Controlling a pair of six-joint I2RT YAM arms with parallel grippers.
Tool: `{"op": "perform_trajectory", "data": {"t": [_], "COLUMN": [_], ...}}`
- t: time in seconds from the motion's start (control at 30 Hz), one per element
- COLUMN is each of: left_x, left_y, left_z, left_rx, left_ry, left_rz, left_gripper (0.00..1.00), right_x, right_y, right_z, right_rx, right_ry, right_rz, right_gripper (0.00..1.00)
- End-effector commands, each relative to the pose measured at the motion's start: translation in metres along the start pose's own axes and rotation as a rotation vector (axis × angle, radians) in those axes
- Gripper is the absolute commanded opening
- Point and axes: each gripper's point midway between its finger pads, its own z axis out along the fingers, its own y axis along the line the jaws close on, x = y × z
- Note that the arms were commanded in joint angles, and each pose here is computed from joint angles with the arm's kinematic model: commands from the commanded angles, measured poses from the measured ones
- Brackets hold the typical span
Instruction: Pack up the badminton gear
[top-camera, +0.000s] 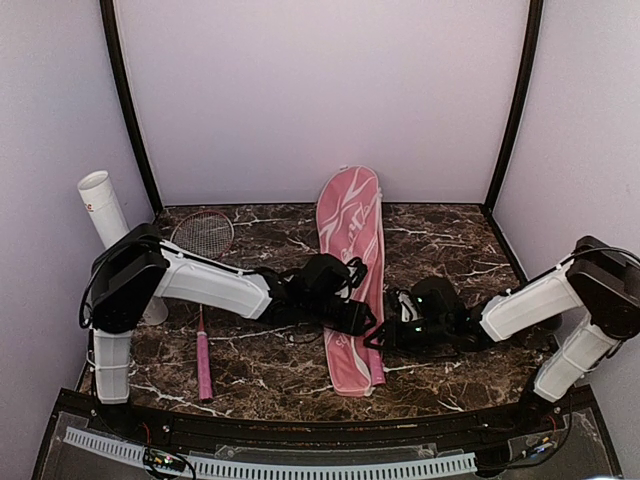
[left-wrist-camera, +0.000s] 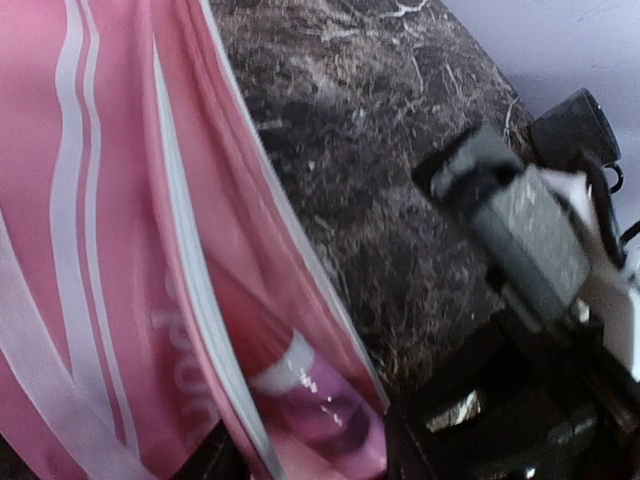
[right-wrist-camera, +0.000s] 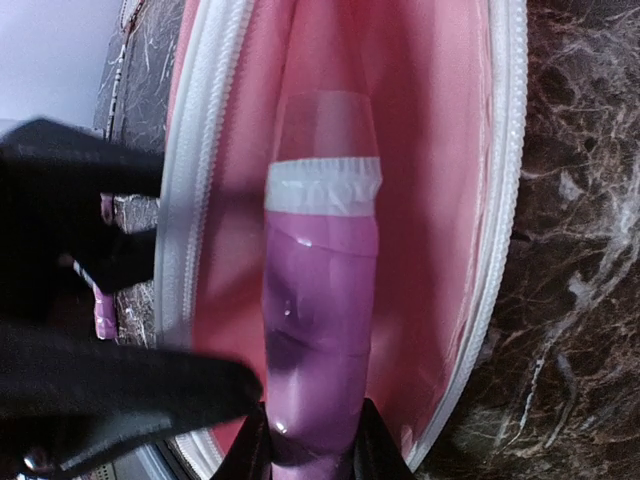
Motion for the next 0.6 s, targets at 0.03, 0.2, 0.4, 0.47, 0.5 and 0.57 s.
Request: {"op": "perform_trajectory", "data": {"t": [0.03, 0.2, 0.4, 0.47, 0.5, 0.57], "left_x": [0.02, 0.037, 0.055, 0.058, 0.06, 0.064], "left_y": [-0.015, -0.031, -0.032, -0.028, -0.026, -0.02], "left_z": [-0.034, -0.042, -0.028, -0.026, -0.026, -0.025], "left_rx": [0.009, 0.059, 0.069, 0.049, 0.037, 0.012], "left_ry": [0.051, 0.081, 0.129, 0.137, 0.14, 0.15], "left_rz": [-0.033, -0.071, -0.104, -0.111, -0.115, -0.124], "left_gripper": [0.52, 0.57, 0.54, 0.54, 0.53, 0.51], "right_x": [-0.03, -0.028, -0.022, -0.022, -0.023, -0.023], "right_y": [0.019, 0.02, 0.019, 0.021, 0.022, 0.023], "right_z": [0.0, 0.004, 0.013, 0.014, 0.013, 0.013], "right_rx": [-0.037, -0.043, -0.047, -0.051, -0.053, -0.053], "right_ry": [-0.139, -0.131, -0.109, -0.109, -0.112, -0.115], "right_rz": [-0.047, -0.037, -0.027, -0.028, -0.029, -0.029], "right_gripper": [0.0, 0.0, 0.0, 0.0, 0.0, 0.0]}}
